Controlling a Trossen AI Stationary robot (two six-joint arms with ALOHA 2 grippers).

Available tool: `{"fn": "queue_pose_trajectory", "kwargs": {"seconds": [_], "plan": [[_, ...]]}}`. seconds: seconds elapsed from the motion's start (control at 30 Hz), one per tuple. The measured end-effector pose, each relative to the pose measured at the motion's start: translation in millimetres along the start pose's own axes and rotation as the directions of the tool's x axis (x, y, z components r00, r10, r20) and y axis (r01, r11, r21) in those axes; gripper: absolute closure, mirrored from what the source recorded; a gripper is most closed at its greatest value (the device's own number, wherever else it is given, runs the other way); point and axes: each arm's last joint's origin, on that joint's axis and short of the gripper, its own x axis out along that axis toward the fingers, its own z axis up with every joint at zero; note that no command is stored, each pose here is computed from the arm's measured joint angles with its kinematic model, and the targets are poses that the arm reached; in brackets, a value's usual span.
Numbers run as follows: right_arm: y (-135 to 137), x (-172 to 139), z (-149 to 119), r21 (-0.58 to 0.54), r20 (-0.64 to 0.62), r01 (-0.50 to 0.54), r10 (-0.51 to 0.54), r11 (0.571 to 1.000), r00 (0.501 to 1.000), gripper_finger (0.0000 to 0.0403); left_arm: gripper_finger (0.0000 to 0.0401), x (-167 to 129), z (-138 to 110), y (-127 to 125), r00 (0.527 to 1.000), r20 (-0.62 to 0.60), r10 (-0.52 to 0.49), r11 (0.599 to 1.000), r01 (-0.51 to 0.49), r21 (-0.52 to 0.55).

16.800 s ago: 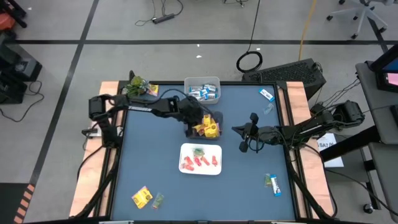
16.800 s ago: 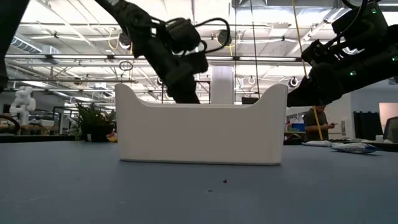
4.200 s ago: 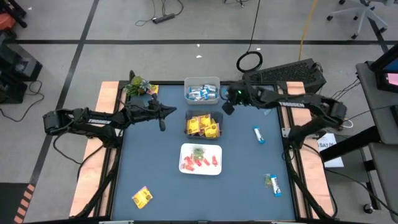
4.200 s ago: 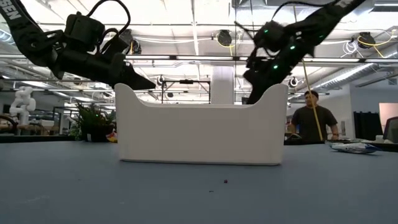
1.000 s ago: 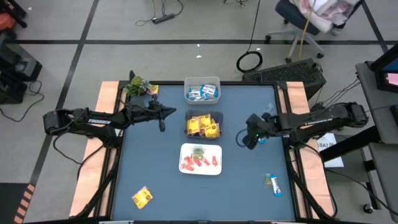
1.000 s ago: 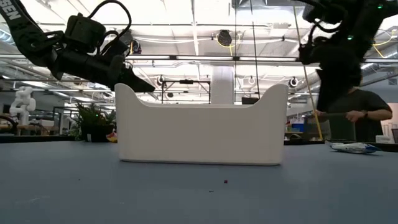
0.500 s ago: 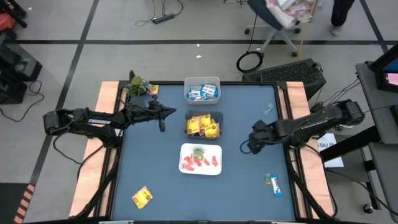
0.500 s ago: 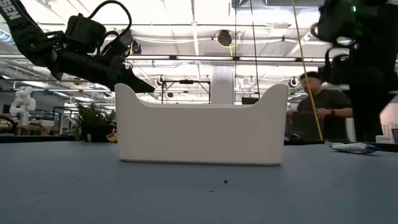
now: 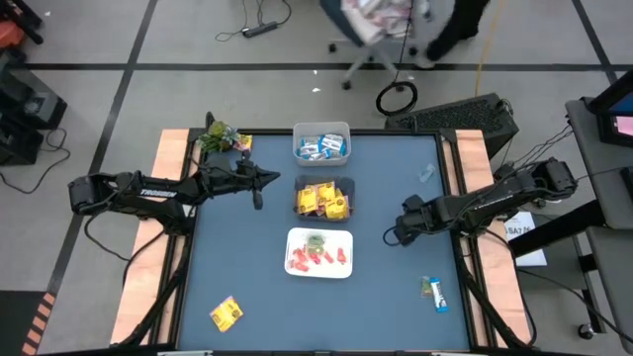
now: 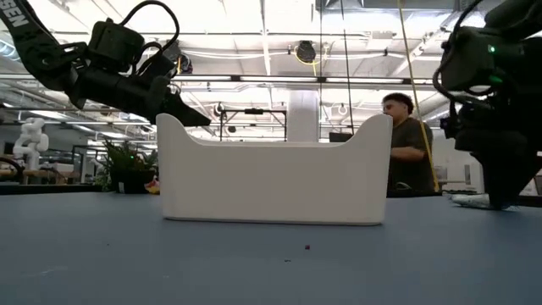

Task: Sort candy
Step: Put the white chocolate bar into the gray bin

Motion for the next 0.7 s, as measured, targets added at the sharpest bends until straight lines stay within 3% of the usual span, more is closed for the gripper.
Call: {"fn": "queue_pose_trajectory", "kwargs": {"seconds": [0.2,0.47,0.7], "plan": [[-6,7,-3,0.014,0.022,0.037,-0.037,0.999,0.999,0.0293,0.0394,0,0,0,1.000,0.000,0.000,1.000,0.000,0.000],[-1,0,2,-0.071,0.060,0.034,-0.030,0.997,0.998,0.0389,0.0394,0,0,0,1.000,0.000,0.000,1.000,0.000,0.000],[23,-30,24,-0.159,0.260,-0.034,0.075,0.987,0.963,0.0397,0.0394,0,0,0,1.000,0.000,0.000,1.000,0.000,0.000]]}}
